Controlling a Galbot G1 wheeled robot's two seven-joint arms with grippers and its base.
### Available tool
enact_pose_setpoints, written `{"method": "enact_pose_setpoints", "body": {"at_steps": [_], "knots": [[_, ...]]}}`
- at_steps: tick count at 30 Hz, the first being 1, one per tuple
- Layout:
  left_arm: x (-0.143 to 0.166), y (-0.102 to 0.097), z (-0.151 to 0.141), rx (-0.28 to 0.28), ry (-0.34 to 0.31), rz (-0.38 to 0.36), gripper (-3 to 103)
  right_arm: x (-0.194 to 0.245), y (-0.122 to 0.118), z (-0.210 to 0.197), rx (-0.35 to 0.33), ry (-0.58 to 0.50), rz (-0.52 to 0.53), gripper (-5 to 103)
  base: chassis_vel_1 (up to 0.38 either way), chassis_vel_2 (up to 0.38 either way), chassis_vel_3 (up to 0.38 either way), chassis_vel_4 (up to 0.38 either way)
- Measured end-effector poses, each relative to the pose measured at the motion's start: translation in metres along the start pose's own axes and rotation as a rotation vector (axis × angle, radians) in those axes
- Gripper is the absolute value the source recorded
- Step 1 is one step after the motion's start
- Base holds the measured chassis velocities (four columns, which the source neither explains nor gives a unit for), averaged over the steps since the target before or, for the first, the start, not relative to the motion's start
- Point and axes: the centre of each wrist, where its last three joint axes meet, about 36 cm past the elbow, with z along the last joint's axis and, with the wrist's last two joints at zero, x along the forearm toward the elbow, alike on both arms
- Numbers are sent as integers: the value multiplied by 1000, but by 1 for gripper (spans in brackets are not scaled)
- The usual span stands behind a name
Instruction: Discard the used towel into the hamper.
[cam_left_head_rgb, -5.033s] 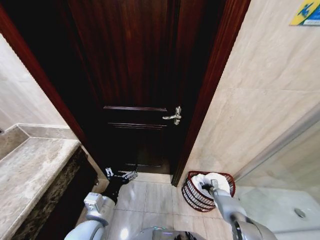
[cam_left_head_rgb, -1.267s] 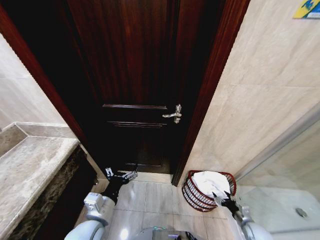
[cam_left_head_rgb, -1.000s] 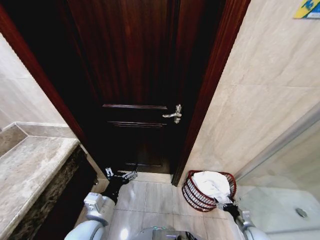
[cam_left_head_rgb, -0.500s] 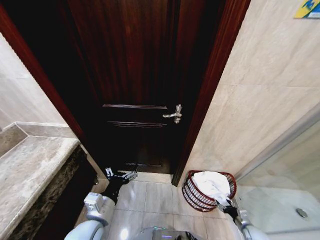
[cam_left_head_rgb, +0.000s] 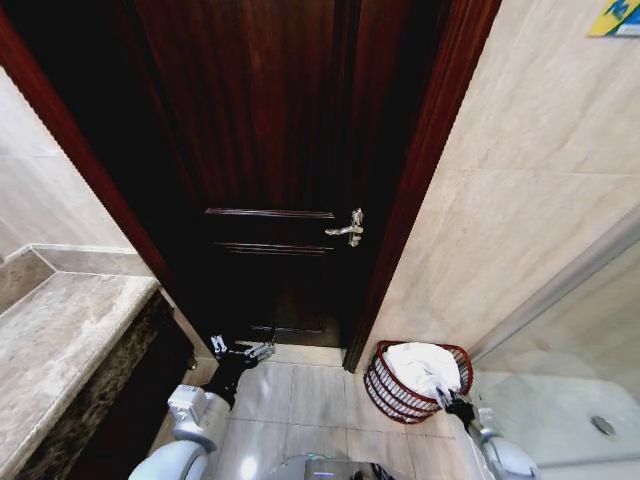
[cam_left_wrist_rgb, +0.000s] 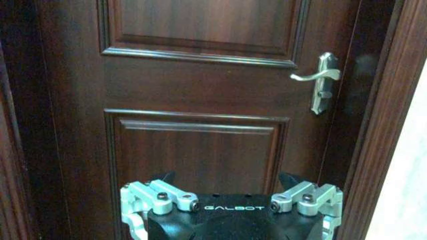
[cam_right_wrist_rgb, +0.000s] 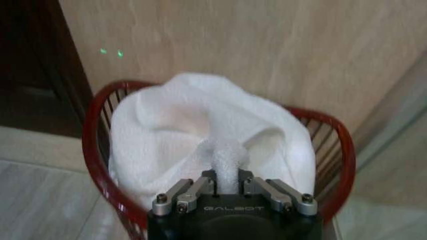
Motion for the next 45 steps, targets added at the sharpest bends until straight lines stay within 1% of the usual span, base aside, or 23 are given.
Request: {"method": "enact_pose_setpoints", "body": {"at_steps": [1, 3, 4, 5, 6, 7, 10, 11, 14, 15, 17, 19, 20, 22, 24, 25, 31, 34, 38, 42, 43, 44, 45], "knots": [[0, 0, 0, 0, 0, 0, 100, 0, 0, 0, 0, 0, 0, 21, 0, 0, 0, 0], [0, 0, 0, 0, 0, 0, 100, -5, -2, -9, 4, -14, -1, 14, 0, 0, 0, 0], [0, 0, 0, 0, 0, 0, 100, -9, -4, -15, 5, -21, 1, 14, 0, 0, 0, 0], [0, 0, 0, 0, 0, 0, 100, -14, -7, -21, 3, -30, 5, 8, 0, 0, 0, 0], [0, 0, 0, 0, 0, 0, 100, -14, -7, -21, 3, -30, 5, 8, 0, 0, 0, 0], [0, 0, 0, 0, 0, 0, 100, -18, -8, -26, -1, -35, 8, 4, 0, 0, 0, 0], [0, 0, 0, 0, 0, 0, 100, -38, -9, -43, -11, -46, 7, 4, 0, 0, 0, 0], [0, 0, 0, 0, 0, 0, 100, -38, -9, -43, -11, -46, 7, 4, 0, 0, 0, 0], [0, 0, 0, 0, 0, 0, 100, -65, -3, -48, -9, -26, -8, 4, 0, 0, 0, 0], [0, 0, 0, 0, 0, 0, 100, -65, -3, -48, -9, -26, -8, 4, 0, 0, 0, 0], [0, 0, 0, 0, 0, 0, 100, -75, 2, -45, -5, -9, -18, 4, 0, 0, 0, 0], [0, 0, 0, 0, 0, 0, 100, -91, 10, -35, 3, 31, -30, 4, 0, 0, 0, 0], [0, 0, 0, 0, 0, 0, 100, -91, 10, -35, 3, 31, -30, 4, 0, 0, 0, 0], [0, 0, 0, 0, 0, 0, 100, -103, 20, -22, -8, 83, -41, 4, 0, 0, 0, 0], [0, 0, 0, 0, 0, 0, 100, -106, 22, -19, -10, 94, -44, 4, 0, 0, 0, 0], [0, 0, 0, 0, 0, 0, 100, -113, 27, -15, -10, 118, -51, 4, 0, 0, 0, 0], [0, 0, 0, 0, 0, 0, 100, -131, 40, -18, -24, 170, -59, 4, 0, 0, 0, 0], [0, 0, 0, 0, 0, 0, 100, -139, 41, -26, -27, 186, -53, 4, 0, 0, 0, 0], [0, 0, 0, 0, 0, 0, 100, -149, 39, -41, -70, 201, -22, 4, 0, 0, 0, 0], [0, 0, 0, 0, 0, 0, 100, -150, 38, -48, -72, 197, -19, 4, 0, 0, 0, 0], [0, 0, 0, 0, 0, 0, 100, -146, 36, -50, -73, 192, -22, 2, 0, 0, 0, 0], [0, 0, 0, 0, 0, 0, 100, -140, 33, -48, -79, 192, -35, 6, 0, 0, 0, 0], [0, 0, 0, 0, 0, 0, 100, -140, 33, -48, -79, 192, -35, 6, 0, 0, 0, 0]]}}
